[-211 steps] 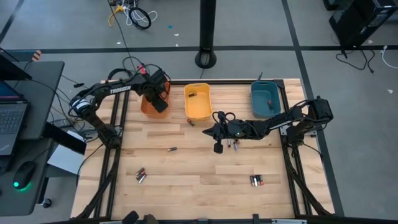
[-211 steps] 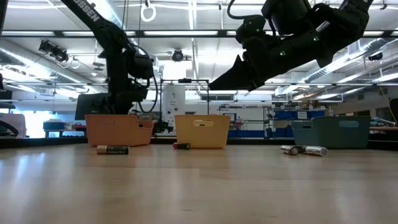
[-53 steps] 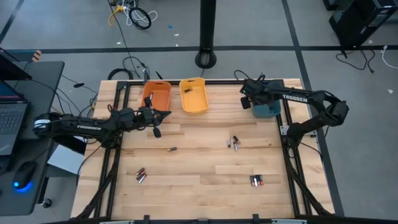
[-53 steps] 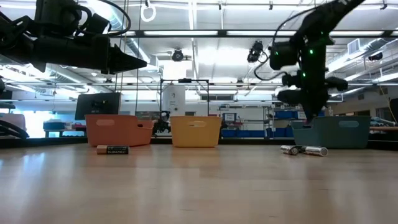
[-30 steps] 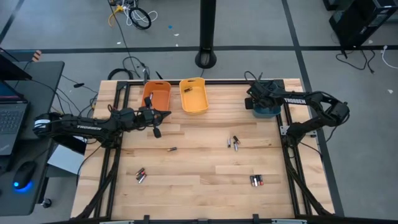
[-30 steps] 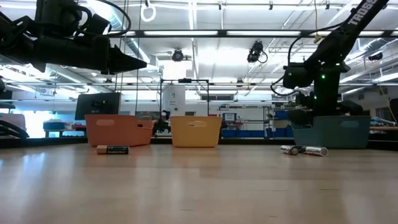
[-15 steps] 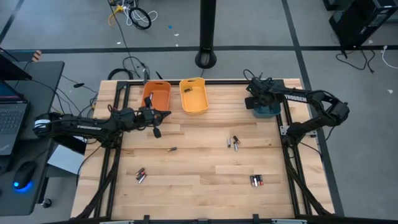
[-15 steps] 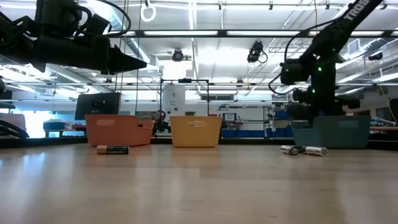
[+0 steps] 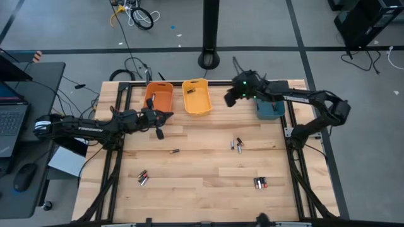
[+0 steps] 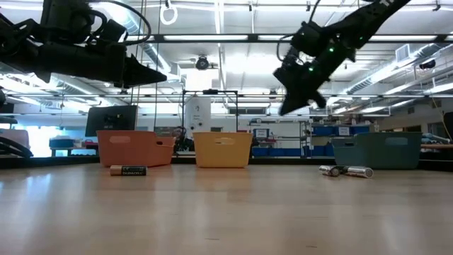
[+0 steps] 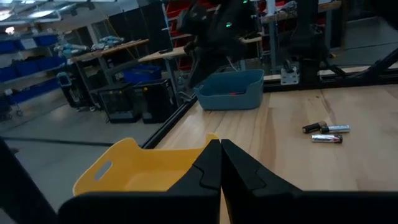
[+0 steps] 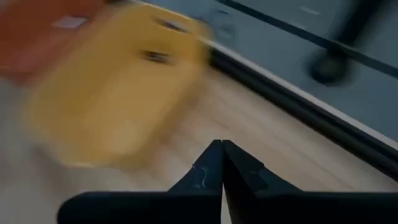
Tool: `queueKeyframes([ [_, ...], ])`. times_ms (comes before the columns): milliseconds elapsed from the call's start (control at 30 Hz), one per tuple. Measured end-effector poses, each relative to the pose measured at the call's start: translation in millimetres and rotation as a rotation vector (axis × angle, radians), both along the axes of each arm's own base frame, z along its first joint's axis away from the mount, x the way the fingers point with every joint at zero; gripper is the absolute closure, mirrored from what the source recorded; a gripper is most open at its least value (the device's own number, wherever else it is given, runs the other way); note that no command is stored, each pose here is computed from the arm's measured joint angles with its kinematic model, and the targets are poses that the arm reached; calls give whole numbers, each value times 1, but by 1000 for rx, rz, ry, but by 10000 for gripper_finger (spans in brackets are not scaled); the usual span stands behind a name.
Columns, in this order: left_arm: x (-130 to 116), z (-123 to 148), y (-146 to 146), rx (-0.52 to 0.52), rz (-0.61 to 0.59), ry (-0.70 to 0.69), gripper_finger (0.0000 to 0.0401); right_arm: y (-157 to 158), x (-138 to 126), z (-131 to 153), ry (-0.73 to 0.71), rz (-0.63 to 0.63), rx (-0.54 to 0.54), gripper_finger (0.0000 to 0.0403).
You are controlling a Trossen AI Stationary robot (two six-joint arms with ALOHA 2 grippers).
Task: Sort batteries
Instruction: Adjust the yellow bin
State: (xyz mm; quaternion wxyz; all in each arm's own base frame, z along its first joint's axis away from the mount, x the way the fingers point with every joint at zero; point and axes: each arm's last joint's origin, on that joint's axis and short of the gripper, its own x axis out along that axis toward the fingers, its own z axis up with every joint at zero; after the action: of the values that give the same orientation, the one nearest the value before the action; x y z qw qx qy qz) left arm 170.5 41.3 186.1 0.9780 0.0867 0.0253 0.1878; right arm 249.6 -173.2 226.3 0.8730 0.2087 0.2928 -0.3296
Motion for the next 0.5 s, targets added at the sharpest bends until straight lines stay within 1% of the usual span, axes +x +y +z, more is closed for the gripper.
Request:
queueKeyframes([
  [100,-1,-2,1,-32,47,13,391,-6,25,-7,16,98,-10,393],
  [200,-1,-3,2,-35,92,17,391,-17,51,-12,50,187,-17,395],
  [300,-1,-2,3,-32,107,3,391,-27,77,-12,50,274,-12,393],
  [367,-1,-1,3,-31,108,-5,391,-35,90,-13,67,302,-14,394],
  [500,-1,-1,3,-24,109,-1,391,-47,107,-22,149,331,18,395],
])
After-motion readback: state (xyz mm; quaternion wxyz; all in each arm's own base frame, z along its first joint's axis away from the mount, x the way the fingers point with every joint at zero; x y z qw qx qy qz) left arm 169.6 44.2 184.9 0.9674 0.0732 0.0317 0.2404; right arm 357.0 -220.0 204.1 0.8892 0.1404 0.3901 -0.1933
